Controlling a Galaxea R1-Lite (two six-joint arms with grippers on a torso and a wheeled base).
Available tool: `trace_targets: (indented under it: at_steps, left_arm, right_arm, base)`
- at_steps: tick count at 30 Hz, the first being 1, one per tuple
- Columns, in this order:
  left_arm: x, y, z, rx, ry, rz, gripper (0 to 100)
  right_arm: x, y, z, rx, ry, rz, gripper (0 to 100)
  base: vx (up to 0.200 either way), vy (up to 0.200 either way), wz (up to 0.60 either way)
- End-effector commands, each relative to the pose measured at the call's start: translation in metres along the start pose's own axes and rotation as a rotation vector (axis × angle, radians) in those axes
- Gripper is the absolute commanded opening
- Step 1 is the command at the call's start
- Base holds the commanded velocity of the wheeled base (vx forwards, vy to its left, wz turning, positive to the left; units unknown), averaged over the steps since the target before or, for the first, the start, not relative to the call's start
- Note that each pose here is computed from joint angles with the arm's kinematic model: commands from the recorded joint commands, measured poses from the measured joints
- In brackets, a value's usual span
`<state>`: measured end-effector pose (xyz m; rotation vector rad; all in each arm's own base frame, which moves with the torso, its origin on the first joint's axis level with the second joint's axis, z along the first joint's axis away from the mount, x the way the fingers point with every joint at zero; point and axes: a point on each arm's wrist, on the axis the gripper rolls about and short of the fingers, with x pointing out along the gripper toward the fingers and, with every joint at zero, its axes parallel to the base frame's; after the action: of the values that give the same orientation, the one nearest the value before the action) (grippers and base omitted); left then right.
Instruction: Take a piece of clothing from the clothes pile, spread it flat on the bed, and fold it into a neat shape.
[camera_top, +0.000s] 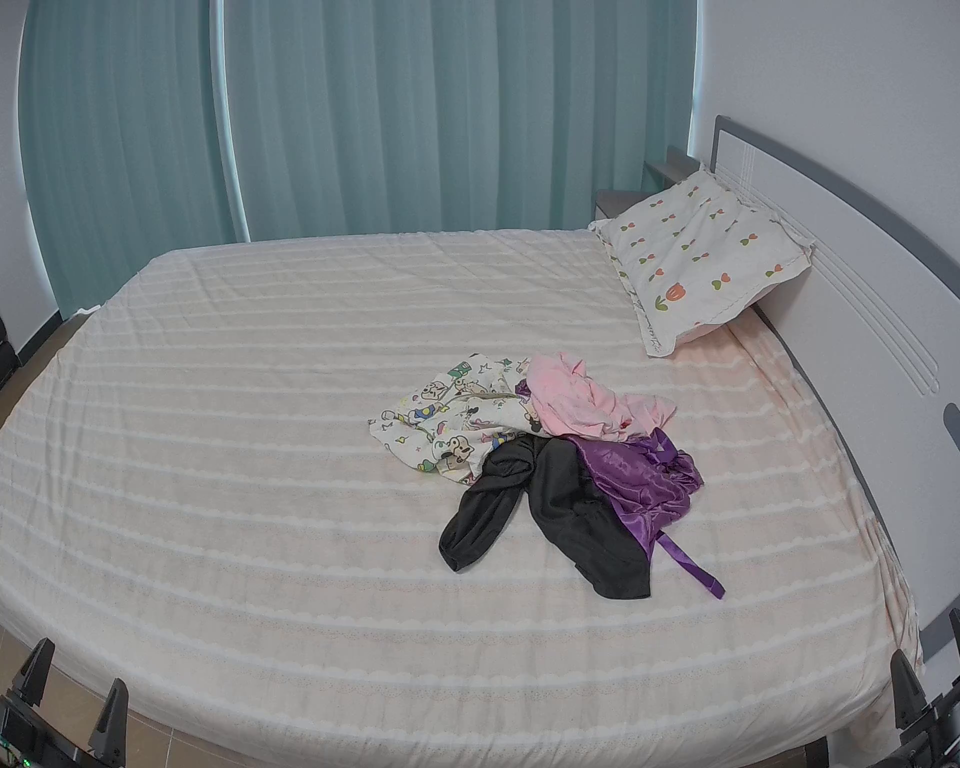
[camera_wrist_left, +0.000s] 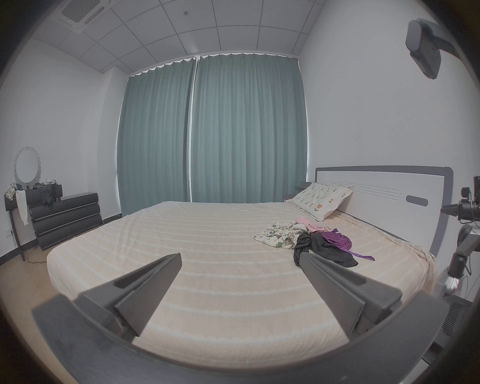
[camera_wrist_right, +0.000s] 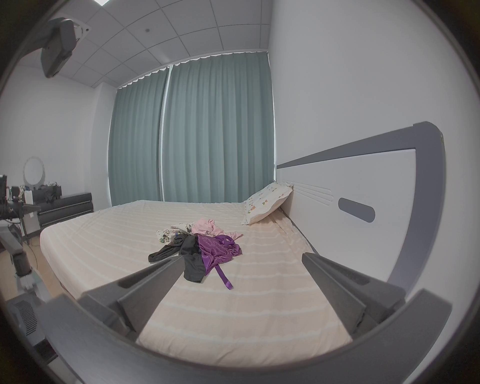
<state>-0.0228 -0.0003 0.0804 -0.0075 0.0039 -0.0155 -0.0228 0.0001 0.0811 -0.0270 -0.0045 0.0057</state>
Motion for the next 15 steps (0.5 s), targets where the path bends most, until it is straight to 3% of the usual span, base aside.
trace_targets:
  at_steps: [1,3,4,6,11,15]
  left_arm:
    - [0.000,0.000,-0.005,0.000,0.001,0.000,100]
    - [0.000,0.000,-0.005,0.001,0.001,0.000,100]
    - [0.000,0.000,-0.005,0.000,0.001,0.000,100]
    - [0.000,0.000,-0.005,0.000,0.001,0.000,100]
    - [0.000,0.000,-0.005,0.000,0.001,0.000,100]
    - [0.000,0.000,-0.005,0.001,0.001,0.000,100]
  right_arm:
    - [0.000,0.000,-0.003,-0.025,-0.016,0.007,100]
    - [-0.005,0.000,0.027,-0.008,-0.101,0.036,100]
    - [-0.009,-0.002,0.070,0.038,-0.171,0.076,100]
    - [-0.004,-0.003,0.087,0.072,-0.151,0.103,100]
    - [0.033,0.001,0.064,0.095,0.167,0.198,100]
    - [0.054,0.006,0.054,0.221,0.355,0.283,100]
  base:
    - [0.000,0.000,0.00]
    - [0.000,0.000,0.00]
    - [0.000,0.000,0.00]
    - [0.000,0.000,0.00]
    - [0.000,0.000,0.00]
    - [0.000,0.000,0.00]
